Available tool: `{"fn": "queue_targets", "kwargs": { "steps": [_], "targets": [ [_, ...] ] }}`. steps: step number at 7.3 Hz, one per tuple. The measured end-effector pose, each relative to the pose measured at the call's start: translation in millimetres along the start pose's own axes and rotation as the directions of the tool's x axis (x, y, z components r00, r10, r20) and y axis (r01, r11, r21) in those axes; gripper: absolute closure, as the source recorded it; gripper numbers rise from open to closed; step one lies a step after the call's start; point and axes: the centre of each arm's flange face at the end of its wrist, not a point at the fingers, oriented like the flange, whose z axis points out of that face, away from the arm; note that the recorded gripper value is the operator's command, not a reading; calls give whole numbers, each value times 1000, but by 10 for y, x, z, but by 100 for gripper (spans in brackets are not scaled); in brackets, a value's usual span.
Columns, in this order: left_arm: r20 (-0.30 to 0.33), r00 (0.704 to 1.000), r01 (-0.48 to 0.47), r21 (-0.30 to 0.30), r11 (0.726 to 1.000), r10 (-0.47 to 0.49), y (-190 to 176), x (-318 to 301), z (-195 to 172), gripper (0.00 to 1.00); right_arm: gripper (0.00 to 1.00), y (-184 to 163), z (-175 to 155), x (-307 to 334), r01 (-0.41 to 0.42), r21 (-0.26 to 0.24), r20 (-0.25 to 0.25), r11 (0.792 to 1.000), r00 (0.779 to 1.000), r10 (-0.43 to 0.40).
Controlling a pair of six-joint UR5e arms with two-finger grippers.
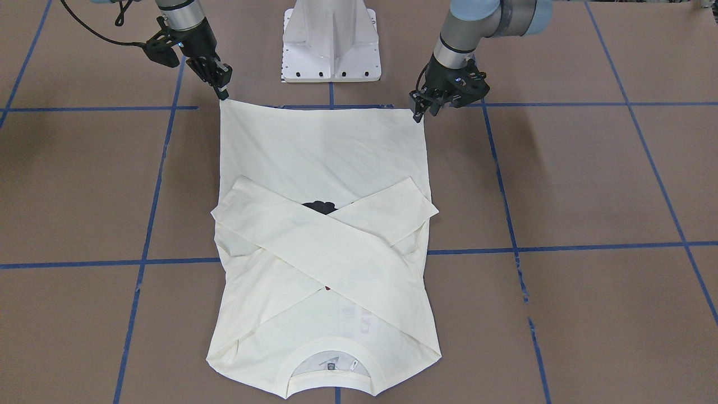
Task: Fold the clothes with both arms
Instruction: 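Grasp both hem corners nearest the robot with the left and right grippers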
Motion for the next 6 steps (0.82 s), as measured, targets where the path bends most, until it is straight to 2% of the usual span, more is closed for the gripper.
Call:
{"fn": "queue_targets", "kwargs": {
  "steps": [4,5,6],
  "targets": [
    [43,999,-7,-26,1000,8,221,-104,186,54,100,-5,-1,4,2,1,-1,1000,1000,-2],
    [51,999,-9,-24,1000,10,220,-119,231,64,100,-6,-1,4,2,1,-1,1000,1000,-2],
    [56,998,-9,-23,1000,10,216,-127,259,95,100,-6,-2,4,2,1,-1,1000,1000,-2]
  ]
}}
